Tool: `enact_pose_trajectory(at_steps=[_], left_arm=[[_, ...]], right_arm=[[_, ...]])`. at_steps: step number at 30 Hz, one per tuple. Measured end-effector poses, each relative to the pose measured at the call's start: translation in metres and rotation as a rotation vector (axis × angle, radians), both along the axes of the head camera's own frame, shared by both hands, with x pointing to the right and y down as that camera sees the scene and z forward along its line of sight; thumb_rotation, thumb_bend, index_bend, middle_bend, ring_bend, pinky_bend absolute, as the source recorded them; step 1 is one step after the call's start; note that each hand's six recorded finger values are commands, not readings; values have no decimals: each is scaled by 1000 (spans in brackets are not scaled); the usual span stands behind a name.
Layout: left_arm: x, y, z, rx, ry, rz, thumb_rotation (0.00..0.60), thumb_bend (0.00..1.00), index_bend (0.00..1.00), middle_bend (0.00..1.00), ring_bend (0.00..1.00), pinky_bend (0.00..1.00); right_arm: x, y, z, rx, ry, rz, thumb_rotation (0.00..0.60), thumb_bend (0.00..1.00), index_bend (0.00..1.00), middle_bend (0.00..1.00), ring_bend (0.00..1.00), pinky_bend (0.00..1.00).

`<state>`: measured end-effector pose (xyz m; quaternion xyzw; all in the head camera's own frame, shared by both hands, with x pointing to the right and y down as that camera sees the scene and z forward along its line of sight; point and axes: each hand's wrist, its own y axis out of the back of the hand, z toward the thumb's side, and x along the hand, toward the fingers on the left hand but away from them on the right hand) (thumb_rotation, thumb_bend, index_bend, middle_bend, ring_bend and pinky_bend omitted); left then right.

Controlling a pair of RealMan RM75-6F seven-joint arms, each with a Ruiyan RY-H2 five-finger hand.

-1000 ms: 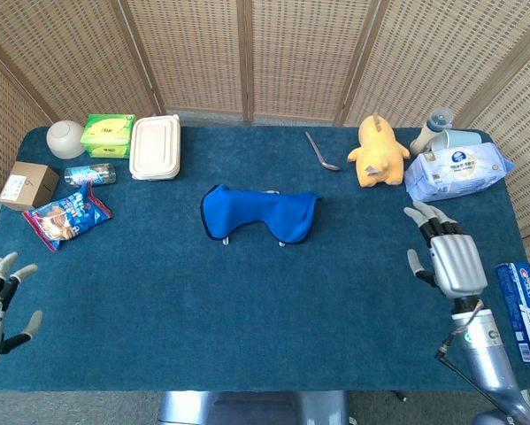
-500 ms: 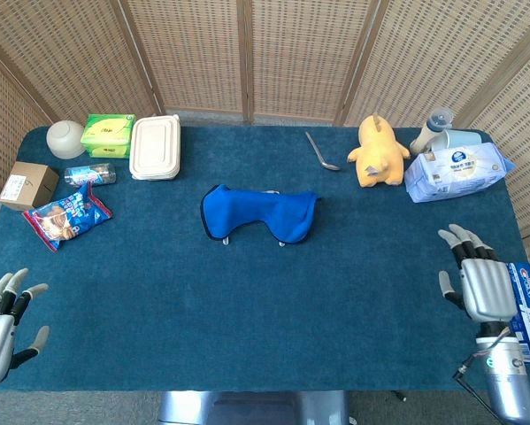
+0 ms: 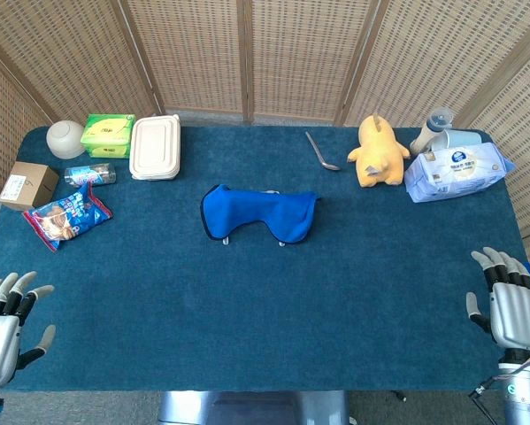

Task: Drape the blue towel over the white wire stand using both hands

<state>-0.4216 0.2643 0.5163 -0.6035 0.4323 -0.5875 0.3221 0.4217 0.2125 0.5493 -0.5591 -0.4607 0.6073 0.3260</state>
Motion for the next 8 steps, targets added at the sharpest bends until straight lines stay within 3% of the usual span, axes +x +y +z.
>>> enact_pose_trajectory(at_steps=[8], left_arm=[[3, -3, 1, -5, 8, 2, 600, 456, 265, 141, 15, 0]], right_arm=[[-3, -1, 2, 7, -7, -8, 600, 425, 181, 146, 95, 114]])
